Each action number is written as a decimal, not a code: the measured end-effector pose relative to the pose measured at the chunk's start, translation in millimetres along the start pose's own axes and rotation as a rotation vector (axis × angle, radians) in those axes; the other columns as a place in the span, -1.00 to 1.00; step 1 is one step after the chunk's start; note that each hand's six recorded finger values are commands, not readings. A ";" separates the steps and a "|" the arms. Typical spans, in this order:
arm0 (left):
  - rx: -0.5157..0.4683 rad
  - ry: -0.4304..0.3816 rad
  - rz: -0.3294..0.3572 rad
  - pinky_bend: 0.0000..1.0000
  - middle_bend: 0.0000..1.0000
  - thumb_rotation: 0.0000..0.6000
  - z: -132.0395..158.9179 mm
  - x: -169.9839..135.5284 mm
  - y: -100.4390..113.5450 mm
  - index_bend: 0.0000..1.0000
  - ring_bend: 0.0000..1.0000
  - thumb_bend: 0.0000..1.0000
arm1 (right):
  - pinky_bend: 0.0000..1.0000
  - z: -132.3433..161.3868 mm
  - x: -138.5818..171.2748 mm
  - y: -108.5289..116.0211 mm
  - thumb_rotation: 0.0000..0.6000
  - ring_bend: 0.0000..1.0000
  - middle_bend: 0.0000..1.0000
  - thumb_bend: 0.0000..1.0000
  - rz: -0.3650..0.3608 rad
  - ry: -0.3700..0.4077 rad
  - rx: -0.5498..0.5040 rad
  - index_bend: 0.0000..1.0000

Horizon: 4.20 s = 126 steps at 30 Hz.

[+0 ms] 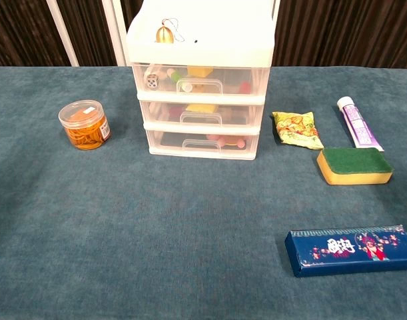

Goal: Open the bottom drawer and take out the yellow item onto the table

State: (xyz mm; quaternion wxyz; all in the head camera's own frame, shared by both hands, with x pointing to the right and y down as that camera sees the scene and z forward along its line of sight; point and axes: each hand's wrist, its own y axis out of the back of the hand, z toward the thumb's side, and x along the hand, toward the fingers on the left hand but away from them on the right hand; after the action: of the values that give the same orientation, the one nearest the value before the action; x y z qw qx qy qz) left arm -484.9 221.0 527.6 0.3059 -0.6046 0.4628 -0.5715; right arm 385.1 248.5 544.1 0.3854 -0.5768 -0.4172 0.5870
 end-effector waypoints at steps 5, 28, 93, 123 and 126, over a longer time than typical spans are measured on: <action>0.000 0.002 0.000 -1.00 -1.00 1.00 -0.6 -0.2 0.3 -0.94 -1.00 -0.19 | -0.52 0.4 0.2 0.1 1.00 -0.52 -0.85 -0.76 0.000 0.000 0.001 -0.86; -0.001 0.005 0.002 -1.00 -1.00 1.00 -1.4 -1.1 1.1 -0.94 -1.00 -0.19 | -0.52 0.8 0.7 0.9 1.00 -0.51 -0.83 -0.76 0.007 0.004 -0.014 -0.86; -0.059 0.035 -0.007 -1.00 -1.00 1.00 -9.2 2.1 4.0 -0.93 -1.00 -0.19 | 0.87 270.7 -91.9 -135.8 1.00 0.83 0.75 -0.15 0.567 0.289 -0.945 -0.87; -0.072 0.040 -0.014 -1.00 -1.00 1.00 -10.6 2.6 3.9 -0.93 -1.00 -0.19 | 0.89 309.9 -113.7 -156.3 1.00 0.83 0.77 0.17 0.596 0.272 -0.971 -0.88; -0.074 0.040 -0.013 -1.00 -1.00 1.00 -10.6 2.8 4.4 -0.93 -1.00 -0.19 | 0.89 309.5 -116.7 -156.5 1.00 0.83 0.77 0.22 0.588 0.267 -0.967 -0.88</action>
State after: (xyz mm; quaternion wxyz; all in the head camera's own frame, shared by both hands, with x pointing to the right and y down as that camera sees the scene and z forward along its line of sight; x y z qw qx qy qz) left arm -496.4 218.4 526.5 0.2701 -0.6069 0.4858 -0.5680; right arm 75.8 181.0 727.6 -0.0519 -0.8479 -0.4080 0.3344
